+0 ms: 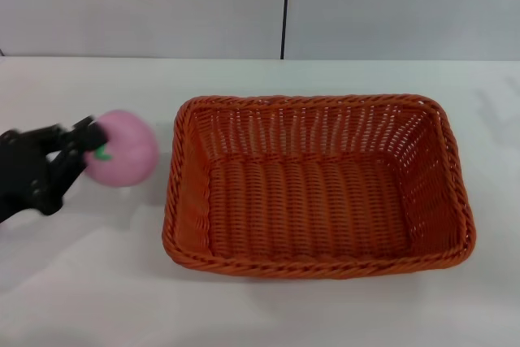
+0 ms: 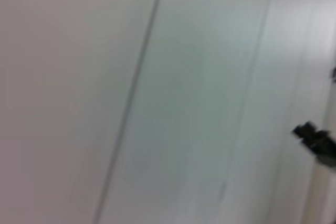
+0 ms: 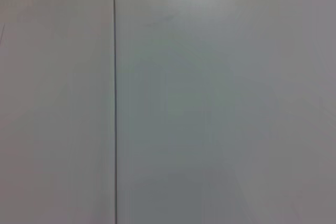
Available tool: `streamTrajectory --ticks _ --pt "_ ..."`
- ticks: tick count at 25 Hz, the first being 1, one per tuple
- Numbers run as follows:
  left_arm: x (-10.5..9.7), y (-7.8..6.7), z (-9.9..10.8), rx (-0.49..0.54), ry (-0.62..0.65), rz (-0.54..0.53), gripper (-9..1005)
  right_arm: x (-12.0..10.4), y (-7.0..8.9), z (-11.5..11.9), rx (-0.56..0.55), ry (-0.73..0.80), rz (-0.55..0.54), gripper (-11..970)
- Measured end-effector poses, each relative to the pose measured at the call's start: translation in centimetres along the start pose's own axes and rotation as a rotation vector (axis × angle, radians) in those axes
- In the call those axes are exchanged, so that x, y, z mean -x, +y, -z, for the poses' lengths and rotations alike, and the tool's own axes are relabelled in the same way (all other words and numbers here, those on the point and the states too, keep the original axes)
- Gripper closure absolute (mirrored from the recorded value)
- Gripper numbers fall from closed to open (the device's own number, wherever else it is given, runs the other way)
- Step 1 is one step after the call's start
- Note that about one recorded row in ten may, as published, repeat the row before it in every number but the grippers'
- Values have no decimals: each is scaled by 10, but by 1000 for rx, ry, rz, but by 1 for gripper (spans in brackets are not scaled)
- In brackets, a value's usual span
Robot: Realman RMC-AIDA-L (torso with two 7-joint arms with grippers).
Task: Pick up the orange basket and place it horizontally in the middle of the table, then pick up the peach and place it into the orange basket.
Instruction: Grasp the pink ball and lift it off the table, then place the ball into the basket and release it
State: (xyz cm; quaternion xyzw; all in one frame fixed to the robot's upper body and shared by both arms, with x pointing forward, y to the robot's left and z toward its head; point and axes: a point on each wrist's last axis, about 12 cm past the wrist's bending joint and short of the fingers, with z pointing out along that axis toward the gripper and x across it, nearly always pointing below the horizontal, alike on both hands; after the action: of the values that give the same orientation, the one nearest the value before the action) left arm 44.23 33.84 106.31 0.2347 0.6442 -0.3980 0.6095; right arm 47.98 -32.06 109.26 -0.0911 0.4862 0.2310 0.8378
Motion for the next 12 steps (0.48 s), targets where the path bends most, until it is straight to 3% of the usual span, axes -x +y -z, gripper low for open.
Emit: streamTrajectory --ticks 5,8,12 --pt "5 0 -43 -146 -16 28 949 1 2 6 -6 -17 -15 377" --pt "0 -5 -71 -250 37 40 940 3 1 10 -16 -33 -16 377" --pt "-4 -5 -80 -261 63 50 929 4 1 13 -18 -36 -14 377"
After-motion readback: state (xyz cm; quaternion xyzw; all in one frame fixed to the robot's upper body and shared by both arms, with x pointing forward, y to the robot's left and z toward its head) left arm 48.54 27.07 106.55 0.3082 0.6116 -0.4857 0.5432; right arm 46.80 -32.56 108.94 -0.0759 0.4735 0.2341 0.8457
